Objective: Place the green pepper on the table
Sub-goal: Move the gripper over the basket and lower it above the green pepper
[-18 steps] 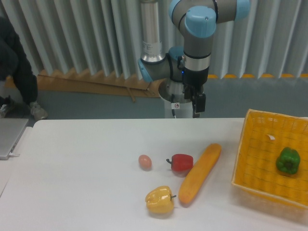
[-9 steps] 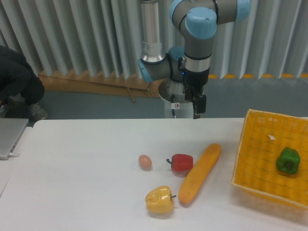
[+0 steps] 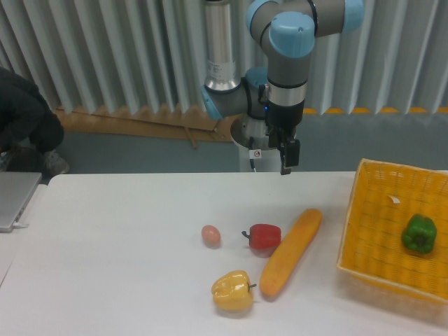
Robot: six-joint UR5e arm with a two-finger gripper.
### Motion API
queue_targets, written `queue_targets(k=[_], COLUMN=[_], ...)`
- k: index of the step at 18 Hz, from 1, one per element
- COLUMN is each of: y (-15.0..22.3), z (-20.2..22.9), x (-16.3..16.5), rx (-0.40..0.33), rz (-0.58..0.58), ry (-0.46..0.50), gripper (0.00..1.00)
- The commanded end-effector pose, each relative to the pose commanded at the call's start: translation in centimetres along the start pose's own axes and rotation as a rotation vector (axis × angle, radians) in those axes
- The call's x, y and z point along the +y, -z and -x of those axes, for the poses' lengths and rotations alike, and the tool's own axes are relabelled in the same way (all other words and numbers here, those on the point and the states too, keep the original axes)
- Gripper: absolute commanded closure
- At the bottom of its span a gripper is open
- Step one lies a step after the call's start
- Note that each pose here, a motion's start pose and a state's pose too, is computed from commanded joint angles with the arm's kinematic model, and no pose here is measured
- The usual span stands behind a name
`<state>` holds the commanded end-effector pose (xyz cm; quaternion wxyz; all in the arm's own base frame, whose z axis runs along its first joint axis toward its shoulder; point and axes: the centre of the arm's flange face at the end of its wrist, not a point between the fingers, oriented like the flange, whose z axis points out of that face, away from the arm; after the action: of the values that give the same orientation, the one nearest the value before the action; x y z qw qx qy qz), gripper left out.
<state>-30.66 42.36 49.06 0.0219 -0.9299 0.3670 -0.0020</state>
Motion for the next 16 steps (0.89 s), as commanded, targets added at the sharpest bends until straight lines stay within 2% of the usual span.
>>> queue_targets(k=[2,4,6,7,9,10,13,16], y=[-0.3,-0.9,-1.9,-2.4,-2.7,-3.6,-3.4,-4.8], z=[0.3,1.1,2.4,3.0,3.6,4.4,5.7,7.5], x=[0.2,0.9,2.7,4.1,6.4,8.7,13.9,18.7], rx=[0.004,0.003,-0.005,-0.004,-0.005,-0.001,-0.083,-0.144], rz=[0.000,0.003,0.031,0.039,0.041,0.043,0.044,0.054], ry=[0.003,0.053,0.235,0.330,0.391,0.420,0.490,0.563], gripper=[0.00,0.00,0.00,0.00,0.00,0.00,0.00,0.00])
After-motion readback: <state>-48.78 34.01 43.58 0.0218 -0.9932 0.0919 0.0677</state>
